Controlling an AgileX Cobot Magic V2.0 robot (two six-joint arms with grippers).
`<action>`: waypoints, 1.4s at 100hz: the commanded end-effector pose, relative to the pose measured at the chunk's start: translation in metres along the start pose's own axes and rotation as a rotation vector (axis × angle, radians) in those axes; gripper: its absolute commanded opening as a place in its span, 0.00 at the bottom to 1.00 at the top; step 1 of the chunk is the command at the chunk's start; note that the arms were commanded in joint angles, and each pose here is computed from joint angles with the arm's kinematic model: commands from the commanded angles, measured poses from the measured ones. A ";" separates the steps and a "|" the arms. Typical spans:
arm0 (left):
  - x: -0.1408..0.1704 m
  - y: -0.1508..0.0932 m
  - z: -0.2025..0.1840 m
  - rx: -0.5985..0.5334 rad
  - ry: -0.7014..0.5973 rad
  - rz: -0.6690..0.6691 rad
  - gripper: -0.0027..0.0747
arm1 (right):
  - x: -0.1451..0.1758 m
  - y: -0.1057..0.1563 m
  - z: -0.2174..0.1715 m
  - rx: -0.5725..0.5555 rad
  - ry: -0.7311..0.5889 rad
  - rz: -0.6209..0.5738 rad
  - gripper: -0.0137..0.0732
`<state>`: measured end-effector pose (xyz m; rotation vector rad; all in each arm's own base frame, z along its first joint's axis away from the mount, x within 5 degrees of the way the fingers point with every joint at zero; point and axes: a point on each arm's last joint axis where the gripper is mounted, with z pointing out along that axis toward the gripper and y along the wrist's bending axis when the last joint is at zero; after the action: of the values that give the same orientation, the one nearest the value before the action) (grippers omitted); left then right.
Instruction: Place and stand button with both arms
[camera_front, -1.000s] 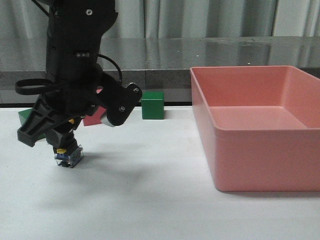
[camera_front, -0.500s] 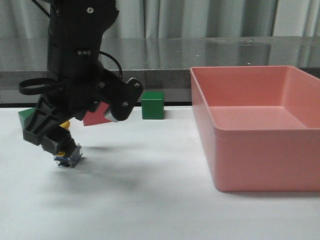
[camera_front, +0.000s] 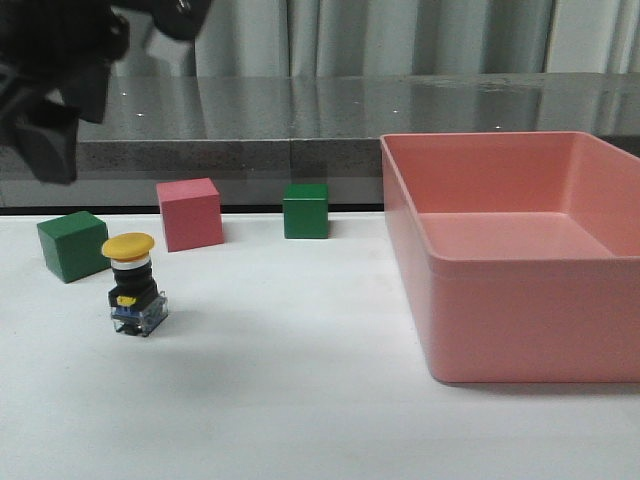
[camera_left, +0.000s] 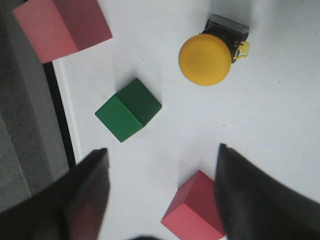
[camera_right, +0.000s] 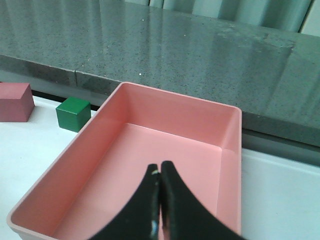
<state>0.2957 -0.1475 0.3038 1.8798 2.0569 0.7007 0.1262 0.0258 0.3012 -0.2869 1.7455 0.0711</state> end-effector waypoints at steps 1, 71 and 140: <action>0.027 0.010 -0.042 -0.050 -0.105 -0.154 0.27 | -0.015 -0.004 -0.003 0.037 -0.099 0.010 0.03; 0.133 -0.091 -0.085 -0.436 -0.764 -0.951 0.01 | -0.015 -0.004 -0.003 0.037 -0.099 0.010 0.03; 0.147 -0.168 -0.061 -0.540 -0.934 -1.190 0.01 | -0.015 -0.004 -0.003 0.037 -0.099 0.010 0.03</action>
<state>0.1007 -0.0240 0.2705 0.3960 1.7203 -0.0263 0.1262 0.0258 0.3012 -0.2869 1.7455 0.0711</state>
